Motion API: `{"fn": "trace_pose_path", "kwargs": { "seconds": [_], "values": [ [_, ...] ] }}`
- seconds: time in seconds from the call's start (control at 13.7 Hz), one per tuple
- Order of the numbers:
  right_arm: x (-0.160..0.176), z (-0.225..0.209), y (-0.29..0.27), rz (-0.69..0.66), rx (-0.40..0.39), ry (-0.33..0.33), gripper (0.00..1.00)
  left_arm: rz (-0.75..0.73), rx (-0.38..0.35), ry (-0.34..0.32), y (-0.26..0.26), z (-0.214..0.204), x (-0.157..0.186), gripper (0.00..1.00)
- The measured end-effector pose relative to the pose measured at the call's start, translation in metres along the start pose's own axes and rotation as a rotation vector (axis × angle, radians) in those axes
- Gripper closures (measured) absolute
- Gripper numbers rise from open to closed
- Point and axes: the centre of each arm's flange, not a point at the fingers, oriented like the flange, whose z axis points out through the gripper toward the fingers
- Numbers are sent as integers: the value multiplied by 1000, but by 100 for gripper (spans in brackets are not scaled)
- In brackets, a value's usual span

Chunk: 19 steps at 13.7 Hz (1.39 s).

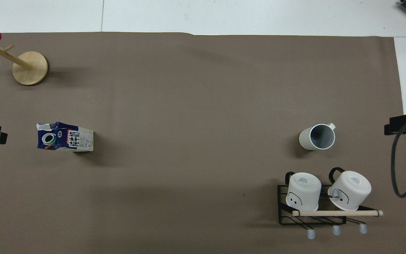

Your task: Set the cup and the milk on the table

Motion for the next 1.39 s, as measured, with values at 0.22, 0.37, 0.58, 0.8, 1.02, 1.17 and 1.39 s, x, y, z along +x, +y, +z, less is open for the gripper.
{"fn": "trace_pose_path", "kwargs": {
  "seconds": [0.22, 0.37, 0.58, 0.8, 1.02, 1.17, 1.39],
  "values": [
    [0, 0, 0, 0, 0, 0, 0, 0, 0, 0, 0, 0, 0, 0],
    [0, 0, 0, 0, 0, -3, 0, 0, 0, 0, 0, 0, 0, 0],
    [-3, 2, 0, 0, -2, -21, 0, 0, 0, 0, 0, 0, 0, 0],
    [-3, 1, 0, 0, -2, -20, 0, 0, 0, 0, 0, 0, 0, 0],
    [-3, 1, 0, 0, -2, -18, 0, 0, 0, 0, 0, 0, 0, 0],
    [-3, 1, 0, 0, -2, -19, 0, 0, 0, 0, 0, 0, 0, 0],
    [-3, 2, 0, 0, -2, -22, 0, 0, 0, 0, 0, 0, 0, 0]
  ]
}}
